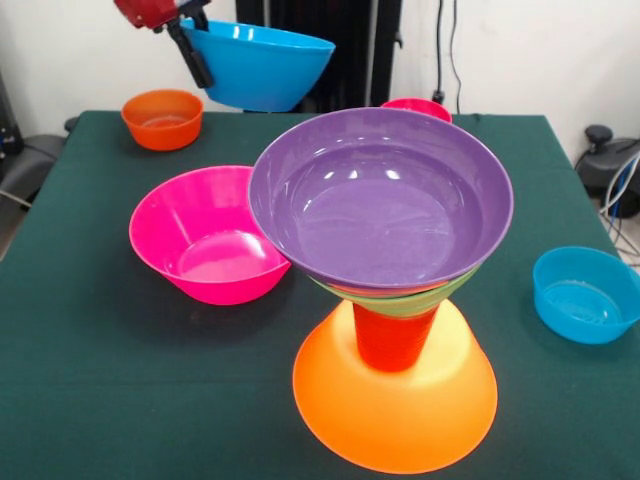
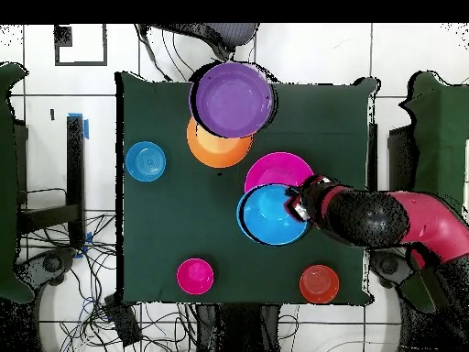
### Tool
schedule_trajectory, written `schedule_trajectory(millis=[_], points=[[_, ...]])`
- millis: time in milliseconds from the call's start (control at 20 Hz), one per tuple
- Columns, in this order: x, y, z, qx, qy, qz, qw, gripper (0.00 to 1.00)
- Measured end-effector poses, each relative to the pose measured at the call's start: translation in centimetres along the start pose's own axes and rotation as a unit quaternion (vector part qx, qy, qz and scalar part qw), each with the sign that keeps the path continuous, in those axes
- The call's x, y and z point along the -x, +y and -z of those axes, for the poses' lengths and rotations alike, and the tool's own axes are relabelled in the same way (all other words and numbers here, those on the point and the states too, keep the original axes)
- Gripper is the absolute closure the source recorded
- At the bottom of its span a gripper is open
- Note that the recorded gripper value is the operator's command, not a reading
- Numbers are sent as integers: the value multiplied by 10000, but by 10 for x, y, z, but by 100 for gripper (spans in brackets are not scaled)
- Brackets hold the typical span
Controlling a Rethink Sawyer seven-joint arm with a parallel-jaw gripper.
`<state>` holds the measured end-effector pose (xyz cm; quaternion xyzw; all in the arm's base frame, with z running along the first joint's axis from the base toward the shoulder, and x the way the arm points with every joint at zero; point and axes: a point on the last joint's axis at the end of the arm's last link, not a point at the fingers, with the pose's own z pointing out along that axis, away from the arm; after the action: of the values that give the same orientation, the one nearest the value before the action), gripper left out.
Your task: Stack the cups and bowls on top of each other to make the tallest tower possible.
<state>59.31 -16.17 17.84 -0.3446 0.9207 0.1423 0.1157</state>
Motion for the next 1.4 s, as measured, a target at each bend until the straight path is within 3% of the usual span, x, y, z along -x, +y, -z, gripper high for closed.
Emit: schedule_trajectory(millis=[250, 500, 850, 1400], points=[[30, -2, 5, -119, 11, -138, 9998, 100], [46, -5, 9, -166, -22, -212, 9996, 100], [56, -17, 20, -241, -129, -377, 9989, 100], [56, -33, 36, -290, -252, -682, 9969, 100]])
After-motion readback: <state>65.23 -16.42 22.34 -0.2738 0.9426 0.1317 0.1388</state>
